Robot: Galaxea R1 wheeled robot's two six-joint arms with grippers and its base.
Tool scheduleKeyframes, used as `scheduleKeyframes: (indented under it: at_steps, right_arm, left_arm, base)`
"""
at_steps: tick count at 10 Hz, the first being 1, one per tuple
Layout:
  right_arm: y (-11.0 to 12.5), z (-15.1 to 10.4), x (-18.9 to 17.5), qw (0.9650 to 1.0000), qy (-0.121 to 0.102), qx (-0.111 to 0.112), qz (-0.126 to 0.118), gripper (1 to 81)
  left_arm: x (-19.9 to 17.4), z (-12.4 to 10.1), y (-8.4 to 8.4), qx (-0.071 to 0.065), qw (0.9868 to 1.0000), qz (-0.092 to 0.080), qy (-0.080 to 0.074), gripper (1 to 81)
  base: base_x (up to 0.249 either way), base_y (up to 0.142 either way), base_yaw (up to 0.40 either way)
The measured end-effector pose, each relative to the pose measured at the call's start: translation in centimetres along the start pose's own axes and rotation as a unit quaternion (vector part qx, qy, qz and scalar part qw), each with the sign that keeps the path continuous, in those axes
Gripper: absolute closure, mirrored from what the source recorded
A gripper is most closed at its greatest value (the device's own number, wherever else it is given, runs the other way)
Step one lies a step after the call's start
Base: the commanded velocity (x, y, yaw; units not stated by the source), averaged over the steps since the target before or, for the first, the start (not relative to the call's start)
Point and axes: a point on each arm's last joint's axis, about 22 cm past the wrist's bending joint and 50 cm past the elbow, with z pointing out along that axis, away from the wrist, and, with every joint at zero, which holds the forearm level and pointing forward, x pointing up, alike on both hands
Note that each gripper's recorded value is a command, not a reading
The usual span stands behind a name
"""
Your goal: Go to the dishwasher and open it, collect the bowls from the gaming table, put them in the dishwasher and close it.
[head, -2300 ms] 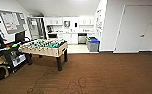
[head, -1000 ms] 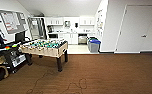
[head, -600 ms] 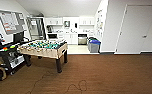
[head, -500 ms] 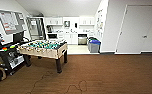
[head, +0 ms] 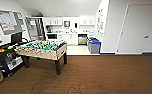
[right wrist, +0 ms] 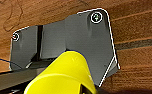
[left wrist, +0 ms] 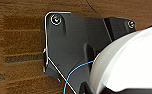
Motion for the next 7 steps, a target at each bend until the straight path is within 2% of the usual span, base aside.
scheduleKeyframes:
  at_steps: [1,7]
  right_arm:
    - [0.21,-0.06,0.12,1.0000,0.001,-0.001,0.000,81.1]
    - [0.08,0.00,0.27,1.0000,0.002,-0.001,-0.001,81.1]
  left_arm:
    - [0.24,0.05,0.07,-0.001,1.0000,0.000,0.002,81.1]
    - [0.10,-0.07,-0.17,0.001,1.0000,0.000,0.000,81.1]
  base:
    - [0.137,0.000,0.000]
    - [0.137,-0.079,0.000]
